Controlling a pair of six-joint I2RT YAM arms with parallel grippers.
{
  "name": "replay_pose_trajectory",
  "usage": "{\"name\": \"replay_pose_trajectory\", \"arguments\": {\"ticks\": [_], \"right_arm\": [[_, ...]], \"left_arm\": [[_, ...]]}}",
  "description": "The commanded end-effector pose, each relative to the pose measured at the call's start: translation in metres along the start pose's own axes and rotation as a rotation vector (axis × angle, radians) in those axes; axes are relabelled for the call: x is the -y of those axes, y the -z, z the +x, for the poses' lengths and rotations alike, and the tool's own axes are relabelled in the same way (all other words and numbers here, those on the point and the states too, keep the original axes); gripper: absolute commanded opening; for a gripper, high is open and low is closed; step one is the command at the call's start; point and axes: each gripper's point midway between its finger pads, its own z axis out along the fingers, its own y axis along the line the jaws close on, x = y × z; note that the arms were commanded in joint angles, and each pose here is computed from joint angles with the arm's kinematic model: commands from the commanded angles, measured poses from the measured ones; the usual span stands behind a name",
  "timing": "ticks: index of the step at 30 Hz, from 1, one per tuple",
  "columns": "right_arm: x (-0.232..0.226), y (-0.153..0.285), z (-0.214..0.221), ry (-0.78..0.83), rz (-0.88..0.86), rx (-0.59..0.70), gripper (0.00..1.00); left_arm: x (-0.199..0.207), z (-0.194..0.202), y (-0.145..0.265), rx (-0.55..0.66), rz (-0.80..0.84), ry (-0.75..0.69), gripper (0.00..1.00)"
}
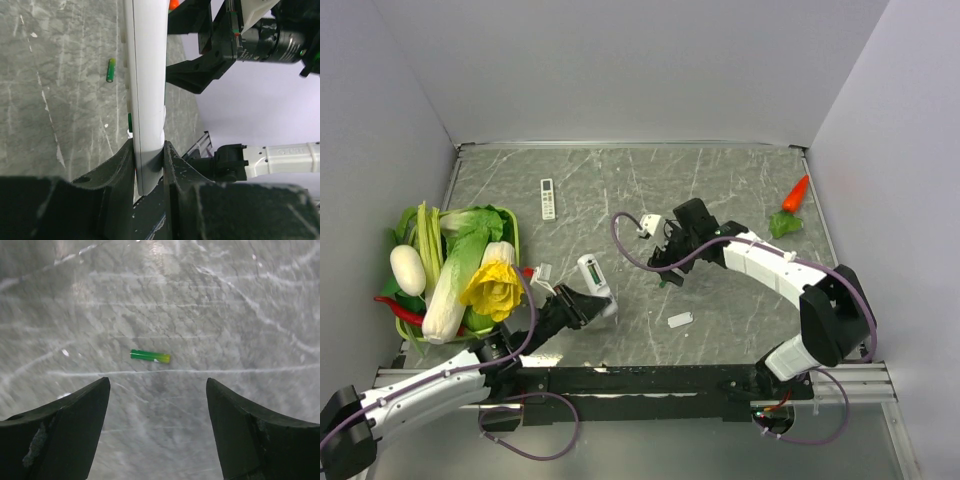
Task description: Load the batteries into the remote control
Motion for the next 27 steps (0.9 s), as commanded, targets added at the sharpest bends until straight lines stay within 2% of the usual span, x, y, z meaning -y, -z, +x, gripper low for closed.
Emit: {"name": "replay_pose_trajectory", "arguments": {"ticks": [1,3,6,27], "right_arm": [[0.004,0.002,-0.004,0.285,-0.174,-0.034,0.80],[0.004,0.000,-0.002,0.291,-0.233,-0.043,0.75],[0.003,-0.007,0.011,0.264,-0.296,-0.146,0.69],[-0.016,-0.062,0.029,0.356,-0.372,-0.205,0.61]], "left_arm": [[0.027,-0.019,0.004,0.038,0.043,-0.042,0.02],[0.028,-0.021,0.006,0.042,0.035,-0.047,0.02],[0.031,-0.025,0.009,0.052,0.040,-0.056,0.02],[0.029,-0.031,0.010,0.078,0.023,-0.064,0.02]]}}
